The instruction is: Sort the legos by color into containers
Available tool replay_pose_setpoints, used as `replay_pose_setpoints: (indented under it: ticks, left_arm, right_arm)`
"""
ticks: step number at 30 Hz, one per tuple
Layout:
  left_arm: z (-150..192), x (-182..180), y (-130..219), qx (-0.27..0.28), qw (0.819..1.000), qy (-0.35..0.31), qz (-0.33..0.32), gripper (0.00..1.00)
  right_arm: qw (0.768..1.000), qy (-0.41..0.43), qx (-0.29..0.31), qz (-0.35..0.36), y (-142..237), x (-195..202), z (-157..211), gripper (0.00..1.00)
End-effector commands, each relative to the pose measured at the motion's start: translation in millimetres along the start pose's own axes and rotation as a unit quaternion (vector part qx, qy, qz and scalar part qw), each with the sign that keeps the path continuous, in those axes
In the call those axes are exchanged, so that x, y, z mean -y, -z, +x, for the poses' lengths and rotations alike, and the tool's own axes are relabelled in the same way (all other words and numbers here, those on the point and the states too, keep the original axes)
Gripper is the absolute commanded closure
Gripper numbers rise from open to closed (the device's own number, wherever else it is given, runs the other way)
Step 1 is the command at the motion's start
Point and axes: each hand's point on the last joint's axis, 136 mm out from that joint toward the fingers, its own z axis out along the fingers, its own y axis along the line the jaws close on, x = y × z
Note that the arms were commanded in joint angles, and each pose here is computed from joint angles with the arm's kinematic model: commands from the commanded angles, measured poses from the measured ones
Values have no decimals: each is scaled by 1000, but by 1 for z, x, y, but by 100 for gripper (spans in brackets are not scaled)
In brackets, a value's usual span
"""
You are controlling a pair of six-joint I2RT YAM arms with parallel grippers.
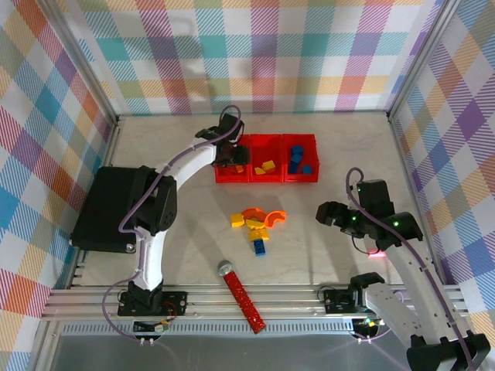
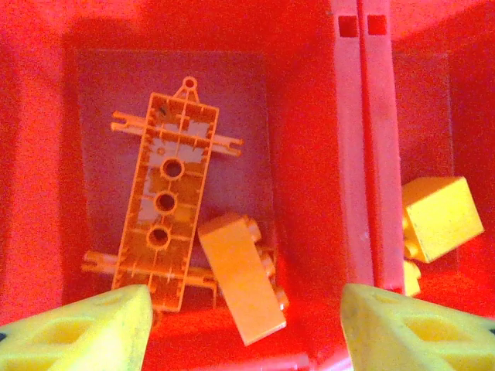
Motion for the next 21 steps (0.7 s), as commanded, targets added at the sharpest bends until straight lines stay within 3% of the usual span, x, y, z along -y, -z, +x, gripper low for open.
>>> replay_pose_setpoints:
  ticks: [1, 7, 9, 15, 21]
  left_arm:
    - [-33, 11, 64, 79, 996, -14, 37, 30]
    - [-43, 5, 135, 158, 986, -25, 43, 13]
    - [-41, 0, 157, 183, 982, -24, 48, 0]
    - [-12, -20, 202, 215, 975, -14, 49, 0]
    - [44, -58, 225, 215, 976, 6, 21, 0]
  right_arm:
    - [1000, -3, -1, -10, 7, -6, 0, 22]
    - [999, -14, -10, -27, 2, -12, -1, 22]
    - [999, -17, -13, -32, 0, -14, -2, 22]
    - [998, -26, -36, -48, -11, -23, -6, 22]
    - [994, -12, -67, -82, -25, -40, -11, 22]
